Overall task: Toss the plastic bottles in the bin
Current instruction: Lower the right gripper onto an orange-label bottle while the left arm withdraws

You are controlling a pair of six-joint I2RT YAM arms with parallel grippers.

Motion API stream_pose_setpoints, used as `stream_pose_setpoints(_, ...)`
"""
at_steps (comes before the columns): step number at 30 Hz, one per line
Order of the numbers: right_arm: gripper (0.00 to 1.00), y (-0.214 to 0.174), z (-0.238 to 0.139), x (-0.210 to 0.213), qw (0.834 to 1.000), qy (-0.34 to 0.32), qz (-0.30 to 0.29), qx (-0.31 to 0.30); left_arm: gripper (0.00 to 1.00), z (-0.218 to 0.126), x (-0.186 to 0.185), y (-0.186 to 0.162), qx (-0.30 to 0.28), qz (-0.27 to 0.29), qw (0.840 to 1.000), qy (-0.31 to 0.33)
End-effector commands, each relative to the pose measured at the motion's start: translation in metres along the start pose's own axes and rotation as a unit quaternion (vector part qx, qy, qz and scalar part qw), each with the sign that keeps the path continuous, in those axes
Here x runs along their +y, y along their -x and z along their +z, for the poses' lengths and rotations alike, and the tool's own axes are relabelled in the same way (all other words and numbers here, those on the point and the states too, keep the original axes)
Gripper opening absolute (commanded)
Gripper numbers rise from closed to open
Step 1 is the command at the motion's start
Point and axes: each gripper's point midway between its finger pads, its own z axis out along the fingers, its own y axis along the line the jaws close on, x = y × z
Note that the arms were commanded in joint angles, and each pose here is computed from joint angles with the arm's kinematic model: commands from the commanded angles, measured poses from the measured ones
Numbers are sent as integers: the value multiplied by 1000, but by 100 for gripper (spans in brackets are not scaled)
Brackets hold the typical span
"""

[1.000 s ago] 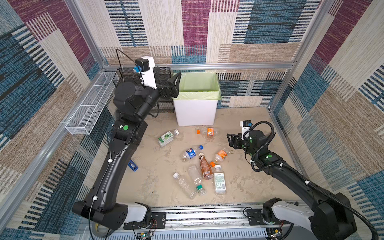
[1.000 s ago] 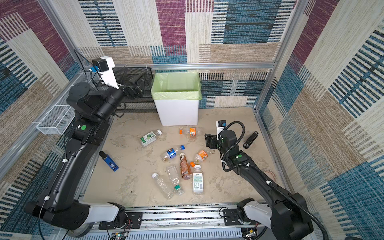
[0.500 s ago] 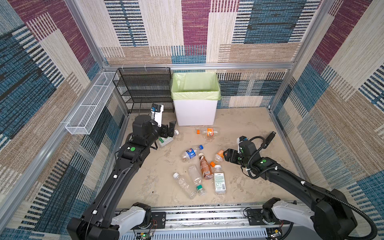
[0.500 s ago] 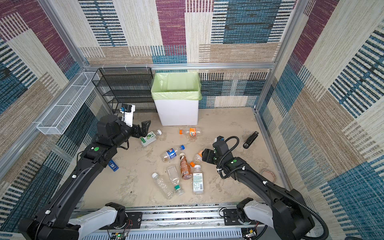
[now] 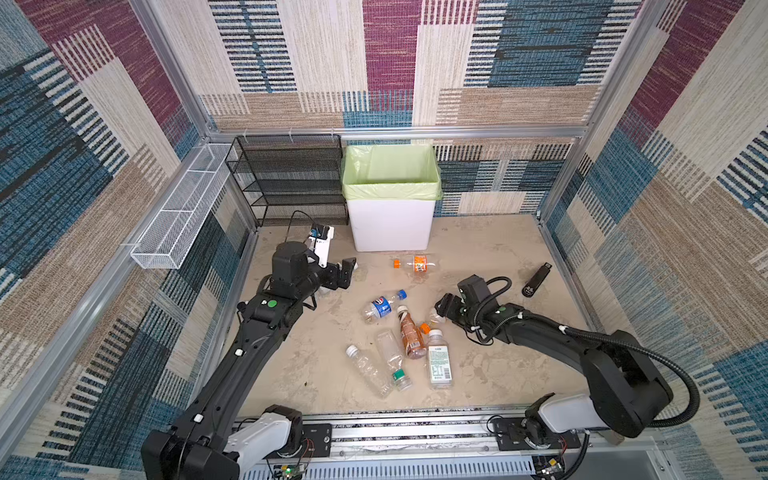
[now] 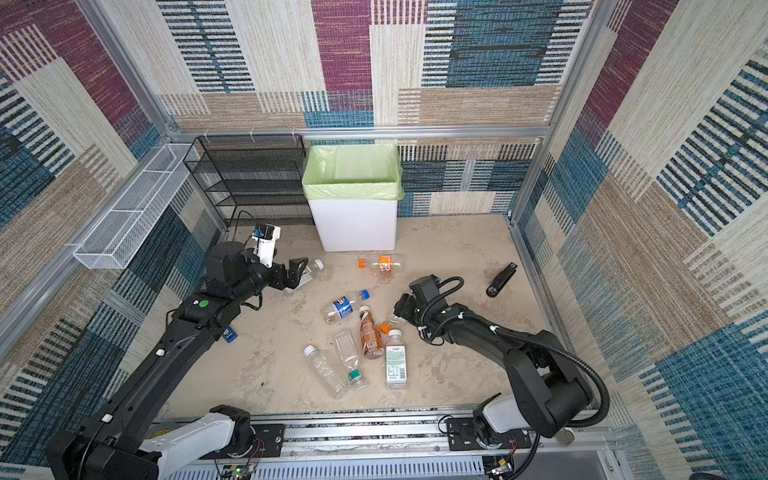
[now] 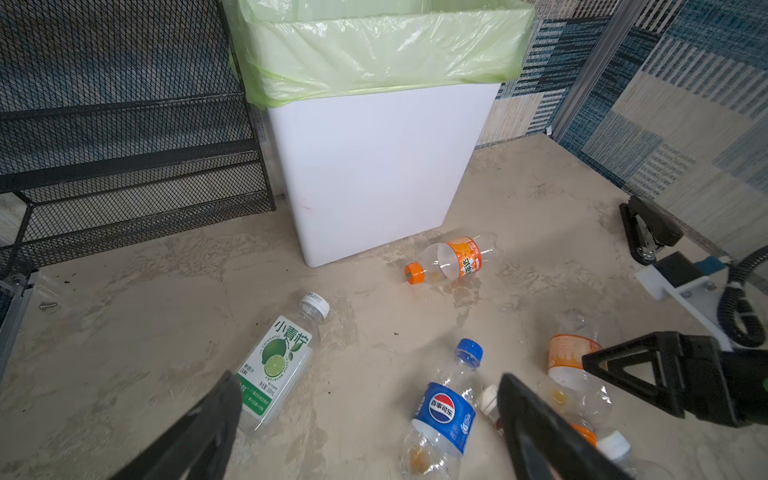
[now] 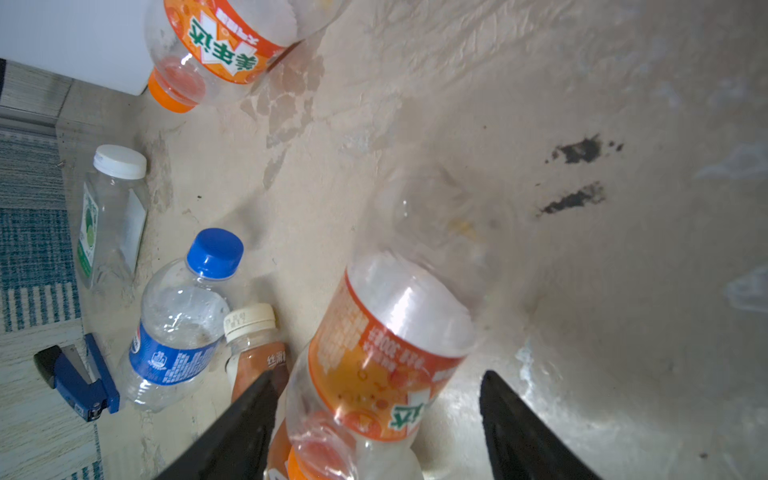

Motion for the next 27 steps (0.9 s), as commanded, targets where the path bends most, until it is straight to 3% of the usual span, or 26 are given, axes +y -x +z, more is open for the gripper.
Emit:
stream_pose_setpoints(1, 75, 11, 9, 8, 1000, 3, 3, -16, 96, 0, -2, 6, -14, -4, 1000, -7)
stream_pose_setpoints(16, 52, 27, 16, 11, 999, 1, 11, -51, 95, 4, -5, 2, -8, -17, 1000, -20)
stream_pose_setpoints(27, 47, 80, -29, 39, 988, 50, -31, -146, 94, 8, -4, -3, -1, -20, 1000, -19)
